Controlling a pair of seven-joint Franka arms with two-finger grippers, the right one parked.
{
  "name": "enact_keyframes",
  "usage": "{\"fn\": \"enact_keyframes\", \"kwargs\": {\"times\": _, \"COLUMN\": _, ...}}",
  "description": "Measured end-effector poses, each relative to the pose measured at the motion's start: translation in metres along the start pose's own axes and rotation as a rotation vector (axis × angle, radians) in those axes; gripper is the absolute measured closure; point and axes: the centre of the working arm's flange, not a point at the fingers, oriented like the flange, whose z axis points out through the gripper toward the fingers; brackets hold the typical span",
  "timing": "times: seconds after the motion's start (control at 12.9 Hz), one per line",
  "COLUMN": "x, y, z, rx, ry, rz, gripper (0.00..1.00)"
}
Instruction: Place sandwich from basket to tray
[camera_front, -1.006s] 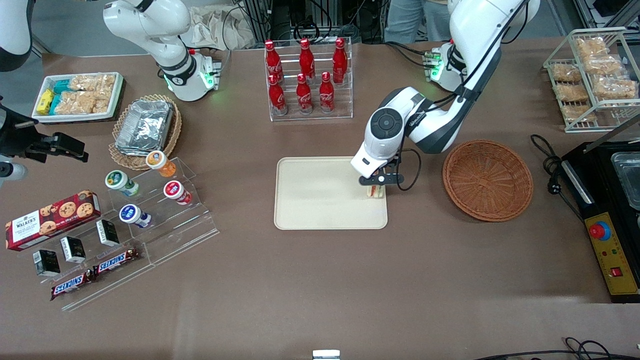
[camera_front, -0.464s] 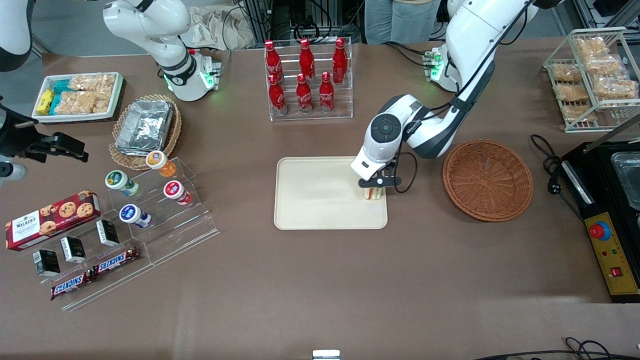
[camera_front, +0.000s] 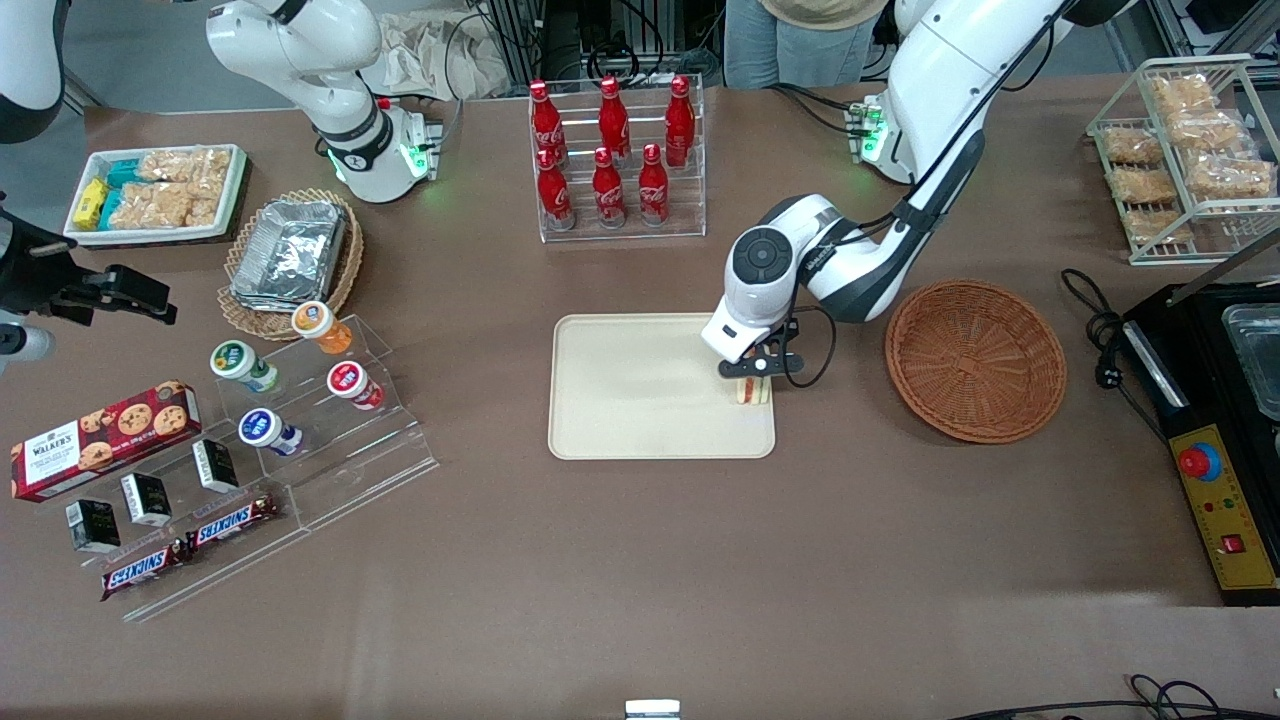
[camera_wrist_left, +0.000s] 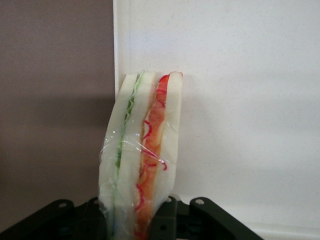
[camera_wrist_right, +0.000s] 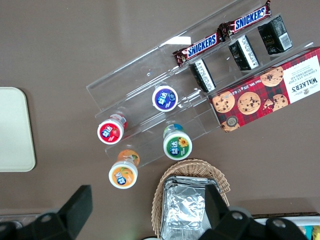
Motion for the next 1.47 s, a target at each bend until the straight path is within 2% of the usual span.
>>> {"fn": "enact_keyframes", "kwargs": {"times": 0.23, "x": 0.001, "y": 0.002, "z": 0.002, "rx": -0.013, "ry": 0.005, "rz": -0.001, "gripper": 0.78}}
{"fn": "enact_keyframes", "kwargs": {"times": 0.31, "x": 0.001, "y": 0.002, "z": 0.003, "rx": -0.012, "ry": 0.006, "rz": 0.001, "gripper": 0.73}}
{"fn": "enact_keyframes", "kwargs": {"times": 0.77, "x": 0.001, "y": 0.002, "z": 0.002, "rx": -0.009, "ry": 0.014, "rz": 0.008, "gripper": 0.07}}
{"fn": "enact_keyframes", "kwargs": {"times": 0.85, "x": 0.002, "y": 0.001, "z": 0.002, "rx": -0.009, "ry": 0.014, "rz": 0.007, "gripper": 0.0}}
{"fn": "enact_keyframes", "kwargs": {"times": 1.24, "x": 0.005, "y": 0.0, "z": 0.001, "rx": -0.011, "ry": 0.017, "rz": 0.002, "gripper": 0.0}}
{"fn": "enact_keyframes", "kwargs": {"times": 1.47, "x": 0.013, "y": 0.003, "z": -0.012, "rx": -0.027, "ry": 0.04, "rz": -0.006, "gripper": 0.0}}
